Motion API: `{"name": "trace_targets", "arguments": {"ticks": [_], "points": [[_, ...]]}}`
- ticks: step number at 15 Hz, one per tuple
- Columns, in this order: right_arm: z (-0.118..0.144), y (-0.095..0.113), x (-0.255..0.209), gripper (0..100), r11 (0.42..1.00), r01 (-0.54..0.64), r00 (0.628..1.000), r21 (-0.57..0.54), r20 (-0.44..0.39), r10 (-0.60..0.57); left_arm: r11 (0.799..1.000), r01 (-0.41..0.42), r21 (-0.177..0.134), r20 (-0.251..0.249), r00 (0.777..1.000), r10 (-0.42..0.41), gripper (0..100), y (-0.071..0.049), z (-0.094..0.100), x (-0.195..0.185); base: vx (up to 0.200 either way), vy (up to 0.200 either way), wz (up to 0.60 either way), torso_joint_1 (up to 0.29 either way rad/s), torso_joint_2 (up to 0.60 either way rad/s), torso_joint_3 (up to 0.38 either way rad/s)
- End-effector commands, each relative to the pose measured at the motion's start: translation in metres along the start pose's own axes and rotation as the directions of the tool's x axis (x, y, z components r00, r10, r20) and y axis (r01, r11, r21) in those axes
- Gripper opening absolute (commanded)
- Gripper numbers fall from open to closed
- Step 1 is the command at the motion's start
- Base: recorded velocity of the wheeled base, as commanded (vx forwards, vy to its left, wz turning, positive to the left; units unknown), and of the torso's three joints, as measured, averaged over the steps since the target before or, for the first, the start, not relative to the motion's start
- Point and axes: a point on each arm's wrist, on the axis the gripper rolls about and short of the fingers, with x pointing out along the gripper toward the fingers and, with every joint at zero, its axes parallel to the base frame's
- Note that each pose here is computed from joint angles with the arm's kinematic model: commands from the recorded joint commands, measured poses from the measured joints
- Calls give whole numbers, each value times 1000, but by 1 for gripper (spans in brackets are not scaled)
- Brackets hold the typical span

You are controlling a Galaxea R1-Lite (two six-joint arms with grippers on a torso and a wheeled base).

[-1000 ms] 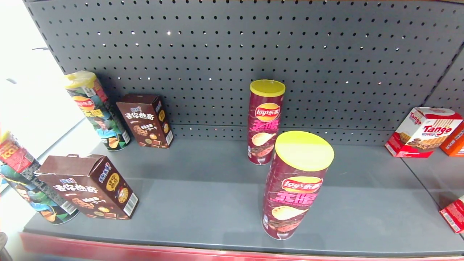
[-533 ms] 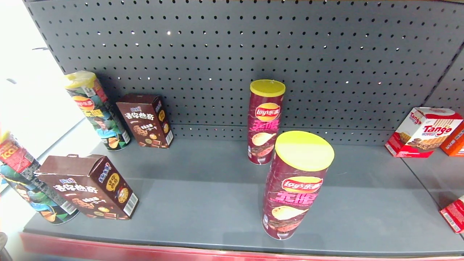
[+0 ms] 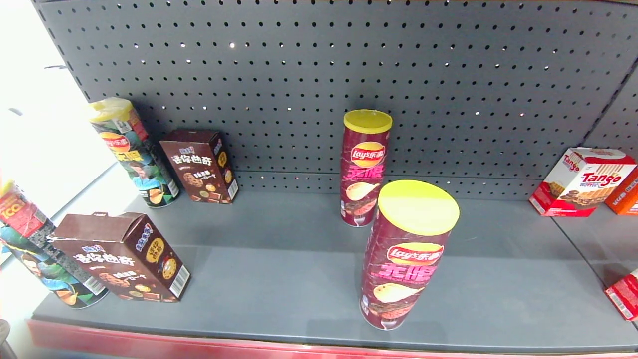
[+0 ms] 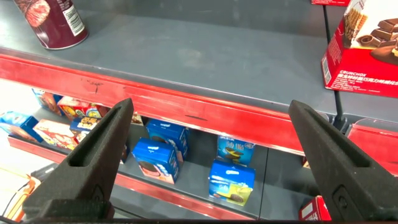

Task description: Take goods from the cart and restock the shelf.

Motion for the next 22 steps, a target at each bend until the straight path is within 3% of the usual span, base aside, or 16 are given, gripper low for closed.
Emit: {"name": "trace_targets", "arguments": {"ticks": [1, 3, 4, 5, 6, 7, 8, 11, 18, 22], "points": [[0, 0, 0, 100, 1000, 0, 1000, 0, -1, 0, 1000, -5, 1, -5, 1000, 5, 100, 0, 0, 0, 0, 0, 0, 0, 0, 0], [1, 0, 0, 100, 1000, 0, 1000, -3, 1, 0, 1000, -8, -1, -6, 1000, 8, 100, 0, 0, 0, 0, 0, 0, 0, 0, 0], [41, 0, -1, 100, 999, 32, 998, 2, 48, -32, 1000, -7, -1, -9, 1000, 7, 100, 0, 0, 0, 0, 0, 0, 0, 0, 0], [118, 1, 24, 100, 998, 51, 999, 46, 8, -52, 1000, -7, -1, -6, 1000, 7, 100, 0, 0, 0, 0, 0, 0, 0, 0, 0], [135, 1, 35, 100, 997, 14, 1000, 82, -7, -13, 1000, -7, -1, -6, 1000, 7, 100, 0, 0, 0, 0, 0, 0, 0, 0, 0], [143, 3, 40, 100, 998, -40, 999, 57, -9, 40, 1000, -4, -1, -5, 1000, 4, 100, 0, 0, 0, 0, 0, 0, 0, 0, 0], [149, 5, 56, 100, 993, -103, 993, -51, -59, 100, 1000, -7, -2, -6, 1000, 7, 100, 0, 0, 0, 0, 0, 0, 0, 0, 0], [170, 14, 98, 100, 971, -222, 967, -88, -149, 208, 1000, -1, -2, -5, 1000, 1, 100, 0, 0, 0, 0, 0, 0, 0, 0, 0], [149, 60, 177, 100, 889, -442, 863, -116, -324, 387, 1000, -7, -5, -6, 1000, 7, 100, 0, 0, 0, 0, 0, 0, 0, 0, 0], [139, 64, 184, 100, 890, -438, 852, -123, -373, 368, 1000, -5, -5, -5, 1000, 5, 100, 0, 0, 0, 0, 0, 0, 0, 0, 0]]}}
